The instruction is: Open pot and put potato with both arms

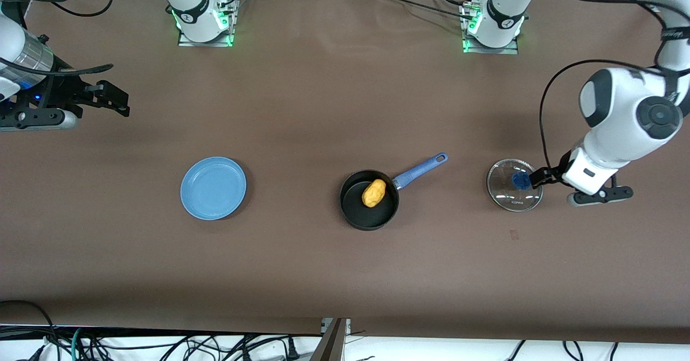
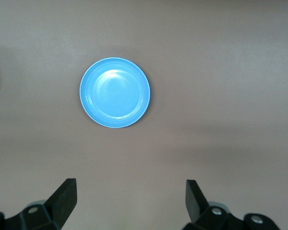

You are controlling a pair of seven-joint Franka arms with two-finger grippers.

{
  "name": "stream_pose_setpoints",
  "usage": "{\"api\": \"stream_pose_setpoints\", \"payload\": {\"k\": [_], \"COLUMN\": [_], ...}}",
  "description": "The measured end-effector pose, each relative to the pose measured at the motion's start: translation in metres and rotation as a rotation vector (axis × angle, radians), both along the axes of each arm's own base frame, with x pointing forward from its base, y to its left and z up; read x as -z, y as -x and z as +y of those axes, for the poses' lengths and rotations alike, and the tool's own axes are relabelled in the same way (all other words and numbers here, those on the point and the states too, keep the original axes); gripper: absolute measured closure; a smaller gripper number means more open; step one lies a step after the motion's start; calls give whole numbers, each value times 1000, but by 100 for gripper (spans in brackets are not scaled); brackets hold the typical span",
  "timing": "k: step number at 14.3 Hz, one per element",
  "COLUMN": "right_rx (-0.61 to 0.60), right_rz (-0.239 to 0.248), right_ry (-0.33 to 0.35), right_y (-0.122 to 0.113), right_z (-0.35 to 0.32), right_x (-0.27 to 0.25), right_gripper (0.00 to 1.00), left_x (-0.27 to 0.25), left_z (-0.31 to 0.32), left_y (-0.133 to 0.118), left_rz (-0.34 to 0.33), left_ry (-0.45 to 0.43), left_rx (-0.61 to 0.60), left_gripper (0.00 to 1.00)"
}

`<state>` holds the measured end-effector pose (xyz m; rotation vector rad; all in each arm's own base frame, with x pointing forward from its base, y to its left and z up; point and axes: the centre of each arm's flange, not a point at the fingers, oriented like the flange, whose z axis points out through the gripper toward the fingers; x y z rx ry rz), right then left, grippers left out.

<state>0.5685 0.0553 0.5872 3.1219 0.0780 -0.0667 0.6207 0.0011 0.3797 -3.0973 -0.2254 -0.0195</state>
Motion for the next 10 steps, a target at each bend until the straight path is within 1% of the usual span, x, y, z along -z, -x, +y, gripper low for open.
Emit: {"api": "stream_pose_setpoints", "payload": {"k": [2, 4, 7, 10], "right_rx": [-2, -6, -23, -26], "right_rz": [-1, -3, -9, -9], "right_ry": [0, -1, -2, -1], "right_y": [0, 0, 0, 0], "right_z": [1, 4, 13, 15], "right_x": [0, 0, -1, -1], "right_gripper": [0, 0, 0, 0], "left_x": [-35, -70, -108, -135], "left_z": [-4, -6, -9, -9], "left_y": [-3, -5, -2, 9], "left_rz": [32, 50, 44, 37], "left_ry": [-3, -3, 29, 35], "left_rx": [2, 0, -12, -17], "left_gripper": [0, 0, 0, 0]}}
